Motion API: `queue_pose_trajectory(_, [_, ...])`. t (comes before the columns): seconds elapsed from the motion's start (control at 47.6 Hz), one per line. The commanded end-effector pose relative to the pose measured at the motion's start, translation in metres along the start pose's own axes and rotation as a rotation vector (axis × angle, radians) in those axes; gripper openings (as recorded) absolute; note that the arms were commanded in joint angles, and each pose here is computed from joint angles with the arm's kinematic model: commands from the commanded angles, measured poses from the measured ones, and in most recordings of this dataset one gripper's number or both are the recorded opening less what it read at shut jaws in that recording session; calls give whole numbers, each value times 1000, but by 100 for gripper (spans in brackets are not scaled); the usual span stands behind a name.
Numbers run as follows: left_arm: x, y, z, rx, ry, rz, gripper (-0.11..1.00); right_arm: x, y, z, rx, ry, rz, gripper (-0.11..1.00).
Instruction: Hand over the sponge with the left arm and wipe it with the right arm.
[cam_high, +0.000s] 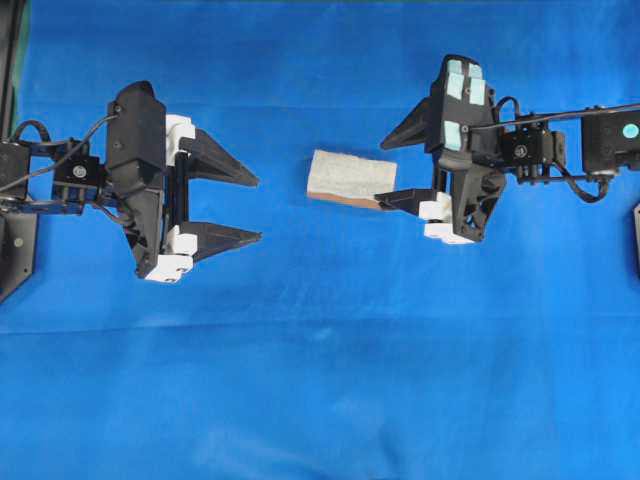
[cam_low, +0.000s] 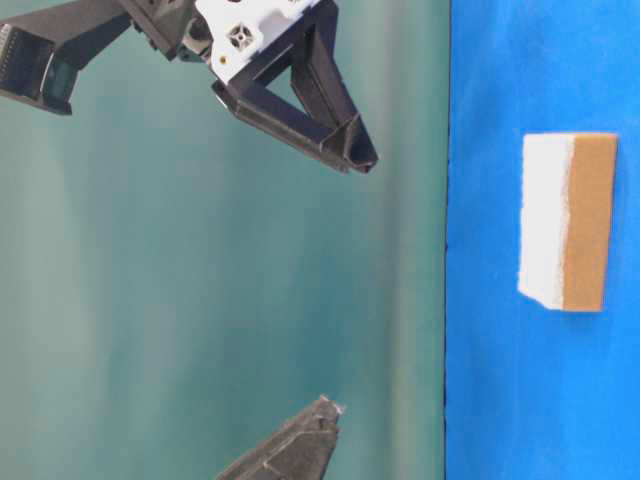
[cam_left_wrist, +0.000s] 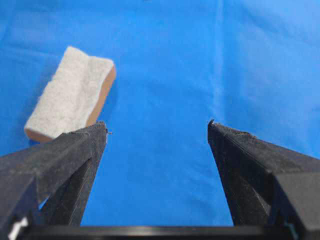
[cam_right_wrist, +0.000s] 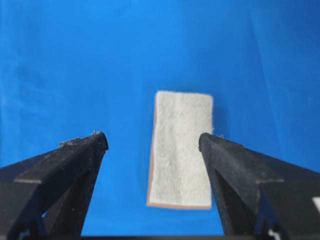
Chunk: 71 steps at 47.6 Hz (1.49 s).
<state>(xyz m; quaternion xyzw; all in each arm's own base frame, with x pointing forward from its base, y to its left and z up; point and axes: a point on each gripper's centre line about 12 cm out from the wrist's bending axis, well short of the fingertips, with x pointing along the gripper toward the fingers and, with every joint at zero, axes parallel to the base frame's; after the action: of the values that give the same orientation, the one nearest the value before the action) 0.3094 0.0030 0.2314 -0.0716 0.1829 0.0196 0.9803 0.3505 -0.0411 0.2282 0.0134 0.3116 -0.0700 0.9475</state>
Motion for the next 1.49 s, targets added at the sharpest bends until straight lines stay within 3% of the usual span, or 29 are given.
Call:
queue_pose_trajectory(0.0, [0,-2,12,3,-38,-7,77,-7,1,10,-1,-44,4,73])
queue_pose_trajectory(0.357, [-12,-4,23,14,-76,-12,77,-23,0,16,3,-58,-2,73])
queue_pose_trajectory(0.588, [-46,-6,35,44,-135,-20,77,-67,-1,23,3,-133,-6,73])
queue_pose_trajectory(0.882, [-103,-7,43,74,-250,-32,77,-135,-6,10,19,-252,-16,72])
queue_pose_trajectory(1.134, [-139,-5,33,109,-278,-33,77,-175,-10,-12,29,-326,-23,72])
queue_pose_trajectory(1.47, [-171,1,-9,149,-333,-33,77,-193,-12,-60,37,-358,-27,72])
